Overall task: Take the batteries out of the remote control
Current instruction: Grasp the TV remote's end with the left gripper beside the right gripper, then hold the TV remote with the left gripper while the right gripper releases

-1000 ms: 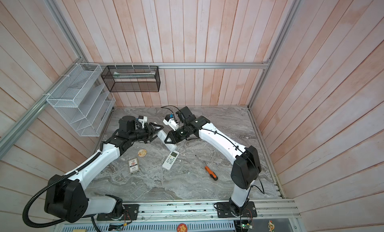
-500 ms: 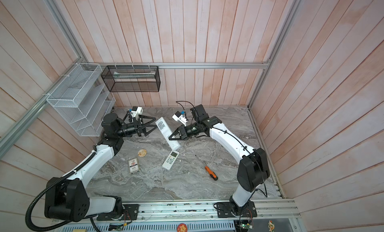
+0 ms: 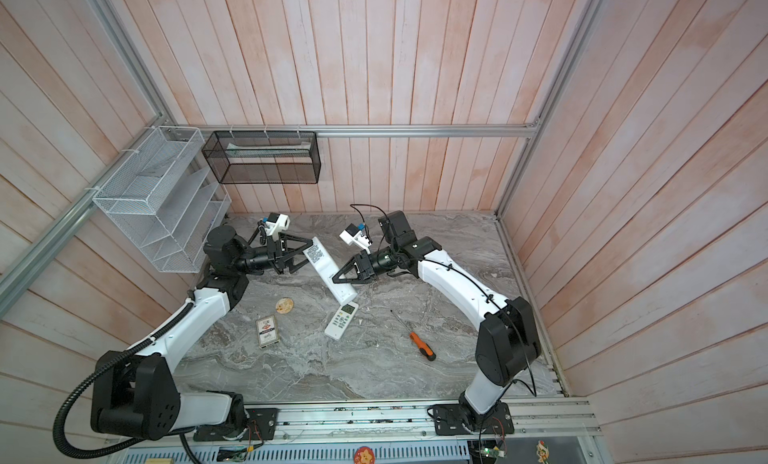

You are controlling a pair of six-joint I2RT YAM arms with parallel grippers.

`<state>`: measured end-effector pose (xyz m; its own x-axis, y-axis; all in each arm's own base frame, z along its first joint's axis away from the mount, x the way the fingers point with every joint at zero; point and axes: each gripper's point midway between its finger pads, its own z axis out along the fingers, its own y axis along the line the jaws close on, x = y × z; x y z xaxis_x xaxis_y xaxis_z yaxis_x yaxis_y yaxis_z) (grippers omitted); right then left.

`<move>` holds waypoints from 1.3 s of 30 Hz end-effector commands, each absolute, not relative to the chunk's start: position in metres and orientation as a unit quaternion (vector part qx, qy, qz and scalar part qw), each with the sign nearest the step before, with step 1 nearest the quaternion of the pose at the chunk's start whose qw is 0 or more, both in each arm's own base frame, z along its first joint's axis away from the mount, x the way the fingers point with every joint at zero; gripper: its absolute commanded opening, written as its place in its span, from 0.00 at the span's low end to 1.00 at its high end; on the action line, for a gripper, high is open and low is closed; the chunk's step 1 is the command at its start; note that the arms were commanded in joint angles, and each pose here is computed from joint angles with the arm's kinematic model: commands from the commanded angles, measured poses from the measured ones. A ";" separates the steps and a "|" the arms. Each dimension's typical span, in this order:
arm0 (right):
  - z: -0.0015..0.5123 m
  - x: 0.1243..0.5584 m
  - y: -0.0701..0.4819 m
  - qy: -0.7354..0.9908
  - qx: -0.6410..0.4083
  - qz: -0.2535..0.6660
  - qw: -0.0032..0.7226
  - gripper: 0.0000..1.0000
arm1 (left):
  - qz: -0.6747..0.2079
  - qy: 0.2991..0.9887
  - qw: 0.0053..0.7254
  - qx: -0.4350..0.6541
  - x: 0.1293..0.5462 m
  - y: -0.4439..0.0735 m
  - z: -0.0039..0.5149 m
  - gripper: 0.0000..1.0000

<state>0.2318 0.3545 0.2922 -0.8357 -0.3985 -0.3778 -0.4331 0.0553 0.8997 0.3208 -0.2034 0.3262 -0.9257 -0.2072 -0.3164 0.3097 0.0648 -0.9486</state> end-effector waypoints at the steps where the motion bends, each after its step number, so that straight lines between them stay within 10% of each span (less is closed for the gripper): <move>1: 0.310 0.214 0.354 0.695 -0.310 0.648 0.006 0.07 | -0.688 0.694 0.202 0.072 0.315 -0.209 0.339 0.70; 12: 0.314 0.210 0.352 0.690 -0.315 0.652 0.011 0.07 | -0.692 0.693 0.184 0.082 0.306 -0.218 0.337 0.47; 18: 0.312 0.212 0.350 0.695 -0.308 0.649 0.011 0.07 | -0.693 0.694 0.182 0.077 0.307 -0.221 0.336 0.13; 26: 0.299 0.270 0.314 0.781 -0.229 0.572 0.101 0.62 | -0.653 0.727 0.212 0.030 0.325 -0.217 0.314 0.00; 32: 0.280 0.322 0.264 0.880 -0.145 0.403 0.204 0.78 | -0.539 0.770 0.317 -0.124 0.351 -0.187 0.261 0.00; 39: 0.268 0.323 0.264 0.869 -0.077 0.437 0.219 0.89 | -0.435 0.753 0.432 -0.238 0.370 -0.156 0.219 0.00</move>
<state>0.3133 0.2680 0.2784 -0.8860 -0.0209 -0.4632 -0.3909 0.5709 0.7220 0.3434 -0.1863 0.2138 -0.7174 -0.6111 -0.3346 0.0505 0.4333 -0.8998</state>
